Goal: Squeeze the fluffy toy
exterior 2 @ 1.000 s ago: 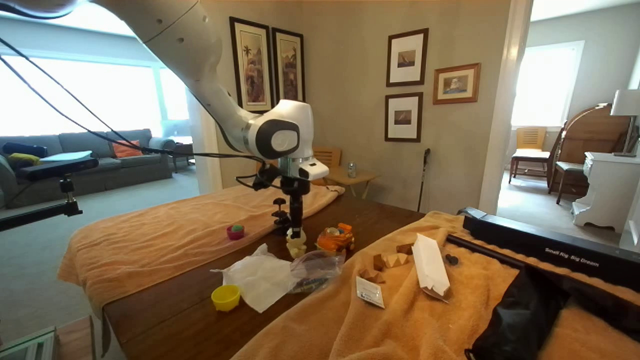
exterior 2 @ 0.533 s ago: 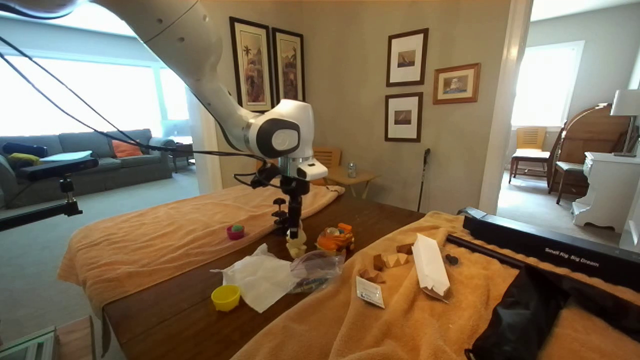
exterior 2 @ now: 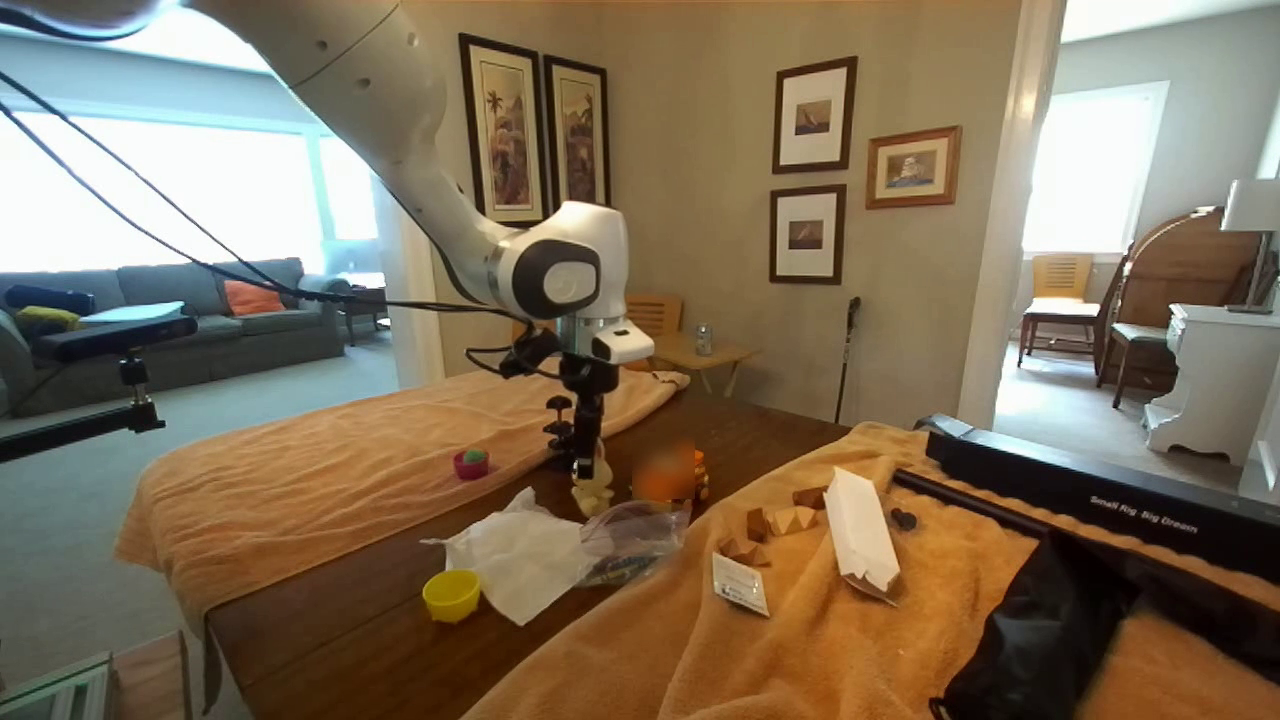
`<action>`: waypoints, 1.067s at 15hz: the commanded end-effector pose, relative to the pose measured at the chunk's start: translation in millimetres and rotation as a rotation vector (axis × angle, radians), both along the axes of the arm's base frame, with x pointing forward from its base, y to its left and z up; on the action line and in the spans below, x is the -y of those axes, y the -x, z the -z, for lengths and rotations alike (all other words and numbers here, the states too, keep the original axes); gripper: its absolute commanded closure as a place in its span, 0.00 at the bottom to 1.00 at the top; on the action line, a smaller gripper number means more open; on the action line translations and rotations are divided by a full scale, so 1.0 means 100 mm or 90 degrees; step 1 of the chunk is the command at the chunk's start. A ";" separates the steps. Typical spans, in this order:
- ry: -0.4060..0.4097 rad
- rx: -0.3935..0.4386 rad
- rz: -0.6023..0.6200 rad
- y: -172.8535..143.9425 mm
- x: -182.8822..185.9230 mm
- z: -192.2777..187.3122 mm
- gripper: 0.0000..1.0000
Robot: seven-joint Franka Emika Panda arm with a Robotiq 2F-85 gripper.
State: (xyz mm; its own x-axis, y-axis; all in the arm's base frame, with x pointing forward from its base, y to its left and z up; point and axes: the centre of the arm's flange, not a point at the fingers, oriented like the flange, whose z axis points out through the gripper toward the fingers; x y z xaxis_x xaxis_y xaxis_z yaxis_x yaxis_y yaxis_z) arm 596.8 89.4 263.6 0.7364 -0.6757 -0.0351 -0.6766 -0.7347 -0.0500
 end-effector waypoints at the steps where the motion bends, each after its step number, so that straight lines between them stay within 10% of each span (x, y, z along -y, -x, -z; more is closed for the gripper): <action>1: -0.019 -0.008 0.011 -0.04 -0.07 0.00 0.34; 8: -0.017 -0.011 0.010 -0.04 -0.06 0.02 0.81; 16: -0.017 -0.012 0.009 -0.04 -0.05 0.02 0.94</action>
State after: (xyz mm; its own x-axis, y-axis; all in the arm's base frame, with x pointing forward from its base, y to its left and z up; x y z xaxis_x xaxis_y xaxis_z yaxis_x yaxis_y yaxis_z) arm 596.1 92.5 261.5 0.7358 -0.6758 -0.0432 -0.6772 -0.7340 -0.0521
